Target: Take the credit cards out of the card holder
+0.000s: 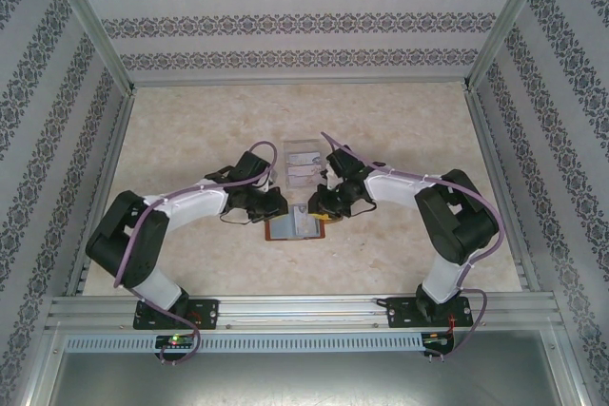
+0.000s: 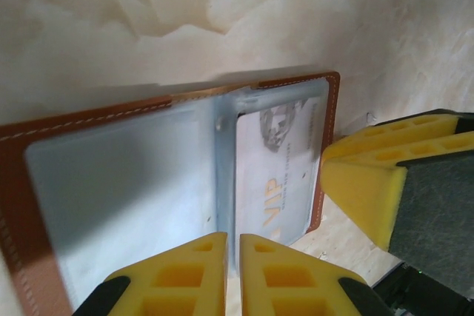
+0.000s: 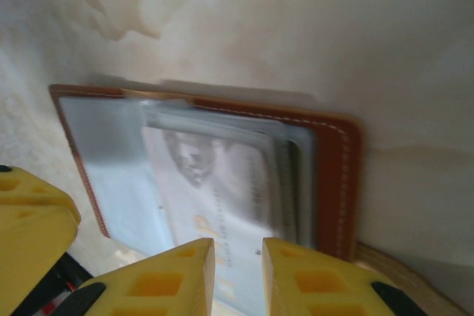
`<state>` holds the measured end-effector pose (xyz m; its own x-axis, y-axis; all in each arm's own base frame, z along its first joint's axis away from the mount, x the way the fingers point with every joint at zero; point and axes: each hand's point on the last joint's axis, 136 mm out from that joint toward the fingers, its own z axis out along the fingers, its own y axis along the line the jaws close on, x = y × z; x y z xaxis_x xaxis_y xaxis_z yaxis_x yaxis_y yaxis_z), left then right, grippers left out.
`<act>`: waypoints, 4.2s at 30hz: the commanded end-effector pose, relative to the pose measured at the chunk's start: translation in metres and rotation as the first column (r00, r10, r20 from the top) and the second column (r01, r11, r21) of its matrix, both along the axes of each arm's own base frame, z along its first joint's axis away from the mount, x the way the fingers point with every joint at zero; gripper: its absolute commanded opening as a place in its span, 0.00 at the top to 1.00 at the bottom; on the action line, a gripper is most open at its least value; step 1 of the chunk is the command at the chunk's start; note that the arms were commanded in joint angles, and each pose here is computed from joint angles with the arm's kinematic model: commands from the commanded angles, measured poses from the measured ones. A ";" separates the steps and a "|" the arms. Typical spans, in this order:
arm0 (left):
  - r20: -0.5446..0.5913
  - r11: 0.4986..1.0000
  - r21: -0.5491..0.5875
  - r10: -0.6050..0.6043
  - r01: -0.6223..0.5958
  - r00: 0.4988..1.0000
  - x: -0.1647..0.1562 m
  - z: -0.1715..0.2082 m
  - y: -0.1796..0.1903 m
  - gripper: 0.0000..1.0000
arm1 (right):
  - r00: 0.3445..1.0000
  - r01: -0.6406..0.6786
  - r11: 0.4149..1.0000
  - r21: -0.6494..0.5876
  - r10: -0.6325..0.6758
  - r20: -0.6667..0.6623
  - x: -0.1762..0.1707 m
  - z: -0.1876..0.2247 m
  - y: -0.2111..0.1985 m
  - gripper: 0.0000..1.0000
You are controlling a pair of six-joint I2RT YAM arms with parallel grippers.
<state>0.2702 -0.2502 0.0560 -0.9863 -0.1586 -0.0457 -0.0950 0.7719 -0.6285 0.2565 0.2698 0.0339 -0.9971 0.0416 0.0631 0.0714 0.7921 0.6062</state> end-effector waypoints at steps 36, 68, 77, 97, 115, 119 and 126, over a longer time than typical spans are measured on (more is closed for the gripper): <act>-0.091 0.997 -0.076 -0.036 0.029 0.995 -0.006 -0.027 -0.022 0.77 | 1.000 -0.009 1.000 -0.016 0.009 -0.014 -0.002 -0.012 -0.003 0.71; -0.019 0.999 0.029 -0.026 0.026 0.999 -0.001 -0.005 -0.004 0.74 | 0.998 -0.015 1.000 -0.027 0.017 0.058 0.002 0.019 -0.001 0.69; -0.039 1.000 0.014 -0.019 0.020 0.999 -0.001 -0.013 -0.007 0.73 | 0.996 -0.038 0.999 0.010 0.037 0.087 0.004 0.031 0.011 0.70; -0.080 1.000 -0.018 -0.010 0.009 0.997 -0.003 -0.031 -0.013 0.71 | 0.997 -0.074 0.997 0.001 0.074 0.001 -0.005 -0.003 0.022 0.71; -0.053 0.994 -0.107 -0.002 -0.004 0.999 0.003 -0.024 -0.025 0.79 | 0.997 -0.072 0.997 0.006 0.072 -0.002 -0.006 -0.003 0.023 0.71; -0.043 0.997 -0.078 0.000 -0.004 0.999 0.002 -0.023 -0.019 0.83 | 0.997 -0.071 0.997 0.001 0.071 -0.002 -0.006 -0.004 0.022 0.71; -0.029 0.999 -0.033 -0.005 0.004 1.000 -0.002 -0.020 -0.011 0.87 | 0.998 -0.066 0.997 -0.039 0.066 0.001 -0.006 -0.008 0.015 0.71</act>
<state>0.2740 -0.2681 0.0353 -0.9859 -0.1669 0.0094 -0.1281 0.7182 -0.6839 0.2503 0.2908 0.0307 -0.9974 -0.0231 0.0677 0.0228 0.7938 0.6078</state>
